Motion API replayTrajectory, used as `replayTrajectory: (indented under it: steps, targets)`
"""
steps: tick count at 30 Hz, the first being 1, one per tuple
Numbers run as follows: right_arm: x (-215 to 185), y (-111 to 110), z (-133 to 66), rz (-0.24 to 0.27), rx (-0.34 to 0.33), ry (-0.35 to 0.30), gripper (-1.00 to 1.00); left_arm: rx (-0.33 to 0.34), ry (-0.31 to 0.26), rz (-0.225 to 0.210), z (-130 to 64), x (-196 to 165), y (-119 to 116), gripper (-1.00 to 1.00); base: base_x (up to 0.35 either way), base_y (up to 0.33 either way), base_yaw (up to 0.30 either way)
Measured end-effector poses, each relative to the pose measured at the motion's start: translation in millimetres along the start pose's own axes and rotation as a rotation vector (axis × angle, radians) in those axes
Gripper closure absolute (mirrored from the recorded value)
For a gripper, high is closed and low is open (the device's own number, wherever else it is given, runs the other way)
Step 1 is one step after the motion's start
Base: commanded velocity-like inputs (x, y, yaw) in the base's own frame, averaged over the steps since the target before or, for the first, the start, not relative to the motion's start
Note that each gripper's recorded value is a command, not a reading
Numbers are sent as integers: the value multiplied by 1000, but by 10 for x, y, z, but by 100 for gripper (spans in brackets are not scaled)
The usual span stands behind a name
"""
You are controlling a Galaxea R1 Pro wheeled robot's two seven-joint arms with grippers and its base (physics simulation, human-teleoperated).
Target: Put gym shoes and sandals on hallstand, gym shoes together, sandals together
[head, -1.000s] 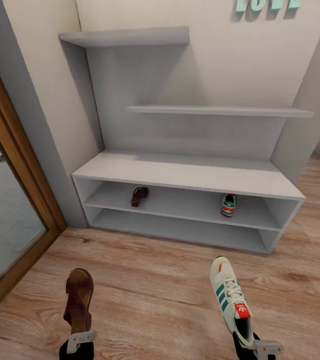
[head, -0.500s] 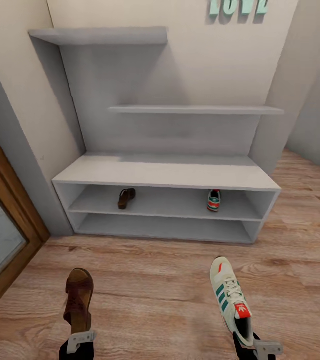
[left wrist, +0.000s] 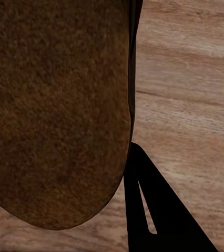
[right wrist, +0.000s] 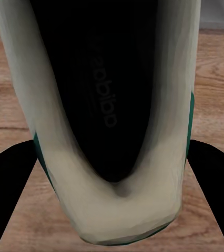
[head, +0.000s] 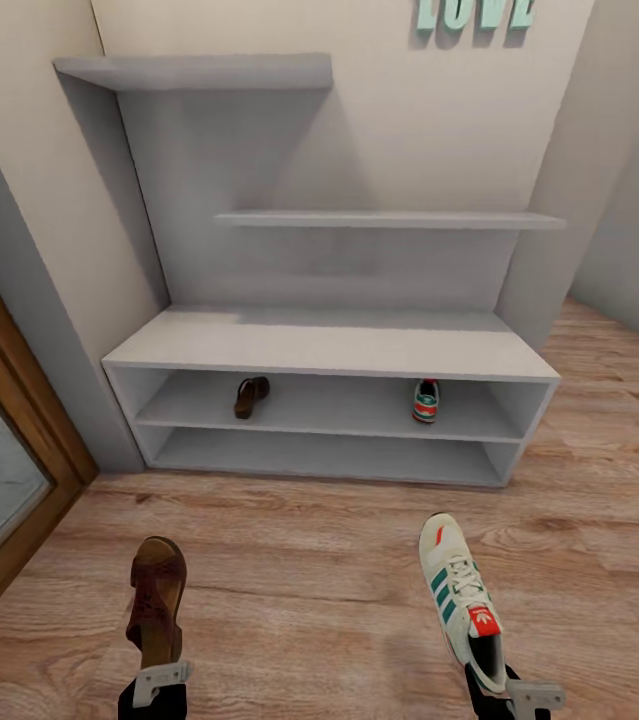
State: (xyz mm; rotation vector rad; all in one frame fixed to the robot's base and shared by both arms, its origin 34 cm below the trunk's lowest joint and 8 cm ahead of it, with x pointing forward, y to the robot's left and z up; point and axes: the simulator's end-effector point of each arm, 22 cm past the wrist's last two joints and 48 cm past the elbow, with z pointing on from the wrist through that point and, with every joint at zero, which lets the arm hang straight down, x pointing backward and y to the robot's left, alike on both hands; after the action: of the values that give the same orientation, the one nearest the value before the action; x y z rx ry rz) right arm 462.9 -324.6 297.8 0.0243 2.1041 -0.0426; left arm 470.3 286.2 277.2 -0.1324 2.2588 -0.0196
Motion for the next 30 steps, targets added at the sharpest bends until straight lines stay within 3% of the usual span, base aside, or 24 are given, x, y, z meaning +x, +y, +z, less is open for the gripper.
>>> replayTrajectory:
  steps: [6,8,11,12,14,18,21,24,30]
  targets:
    - [-23,-19,4,5,9,-7,100,1,0,1,0,0,-3,100,0,0,0]
    - [-6,-312,-36,45,88,-6,100,8,5,5,2,14,-37,100,0,0,0]
    - [15,-1029,-193,97,248,-11,100,13,13,3,9,31,-75,100,0,0,0]
    - [11,-1155,-225,98,271,-13,100,15,13,2,12,29,-86,100,0,0,0]
    - [-7,-1634,-360,108,353,-18,100,21,13,3,28,14,-126,100,0,0,0]
    - [-7,-2016,-451,100,384,13,100,31,5,16,81,-83,-167,100,0,0,0]
    - [23,-2393,-544,106,421,70,100,51,-12,30,246,-366,-257,100,0,0,0]
    - [11,-2700,-642,128,466,95,100,71,32,38,377,-482,-350,100,0,0,0]
    - [-156,-2886,-669,147,503,63,100,123,103,77,547,-671,-609,100,0,0,0]
